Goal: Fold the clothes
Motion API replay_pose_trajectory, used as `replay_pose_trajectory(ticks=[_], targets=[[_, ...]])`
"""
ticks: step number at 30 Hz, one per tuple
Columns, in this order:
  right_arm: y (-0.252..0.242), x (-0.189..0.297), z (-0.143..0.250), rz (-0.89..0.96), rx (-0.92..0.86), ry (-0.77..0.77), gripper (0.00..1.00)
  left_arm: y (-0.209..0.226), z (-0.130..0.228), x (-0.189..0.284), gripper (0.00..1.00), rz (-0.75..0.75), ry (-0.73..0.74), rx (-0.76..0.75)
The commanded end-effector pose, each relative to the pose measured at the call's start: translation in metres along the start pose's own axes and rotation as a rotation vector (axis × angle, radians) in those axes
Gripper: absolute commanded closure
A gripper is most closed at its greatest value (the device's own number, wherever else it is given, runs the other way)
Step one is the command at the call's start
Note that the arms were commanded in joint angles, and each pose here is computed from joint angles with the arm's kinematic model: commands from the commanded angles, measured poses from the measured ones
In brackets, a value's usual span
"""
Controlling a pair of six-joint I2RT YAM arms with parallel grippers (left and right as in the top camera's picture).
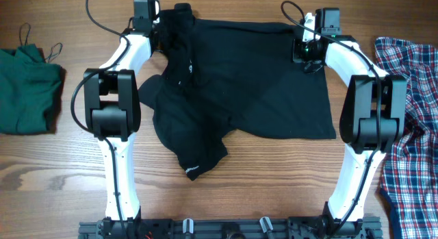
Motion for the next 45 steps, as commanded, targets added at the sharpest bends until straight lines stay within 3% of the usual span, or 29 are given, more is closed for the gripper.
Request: replay_pose_trajectory(ticks=[1, 4, 6, 7, 8, 9, 12, 14, 17, 20, 24, 31, 38, 45], targets=[[0.000, -0.023, 0.020, -0.003, 0.011, 0.065, 0.96, 0.024, 0.007, -0.011, 0.73, -0.103, 0.008, -0.092], [-0.005, -0.023, 0.020, 0.037, 0.011, 0.069, 0.96, 0.045, -0.003, -0.009, 0.72, -0.179, -0.021, -0.082], [-0.005, -0.022, 0.021, 0.041, 0.006, 0.073, 0.96, 0.060, -0.034, 0.002, 0.64, -0.194, -0.068, -0.058], [-0.005, -0.022, 0.021, 0.041, 0.004, 0.072, 0.96, 0.061, -0.042, 0.005, 0.52, -0.195, -0.079, -0.054], [-0.005, -0.022, 0.021, 0.041, 0.004, 0.072, 0.96, 0.061, -0.050, 0.009, 0.47, -0.195, -0.090, -0.052], [-0.005, -0.023, 0.020, 0.041, 0.004, 0.071, 0.96, 0.057, -0.068, 0.020, 0.32, -0.191, -0.110, -0.049], [-0.003, -0.022, 0.013, 0.020, -0.012, 0.041, 0.95, 0.023, -0.102, 0.057, 0.20, -0.109, -0.129, -0.070], [0.003, -0.013, -0.004, -0.027, -0.006, -0.003, 0.96, -0.016, -0.109, 0.090, 0.22, 0.010, -0.105, -0.079], [0.005, 0.017, -0.039, -0.036, 0.004, -0.101, 0.96, -0.053, -0.079, 0.104, 0.27, 0.113, 0.047, -0.050], [0.006, 0.036, -0.055, -0.027, 0.017, -0.166, 0.96, -0.069, -0.037, 0.093, 0.33, 0.187, 0.228, -0.010], [0.006, 0.029, -0.056, -0.028, 0.029, -0.174, 0.96, -0.067, 0.004, 0.063, 0.40, 0.161, 0.355, 0.016], [0.010, 0.011, -0.055, -0.032, 0.040, -0.192, 0.96, -0.060, 0.037, 0.032, 0.46, 0.131, 0.432, 0.015], [0.013, -0.018, -0.039, -0.063, 0.012, -0.152, 0.96, -0.059, 0.038, 0.031, 0.46, 0.130, 0.433, 0.015], [-0.013, -0.034, -0.048, 0.118, 0.008, -0.225, 0.96, -0.056, 0.038, 0.030, 0.45, 0.099, 0.426, 0.009]])
Point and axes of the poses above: each gripper's point midway between its finger pads, its own x axis back along the fingers, its own y axis along the line the jaws close on, z = x × y, the point moved 5 cm from there along x, back along the fingers, and after that the axes turned 9 degrees about x, right-handed, at the moved point
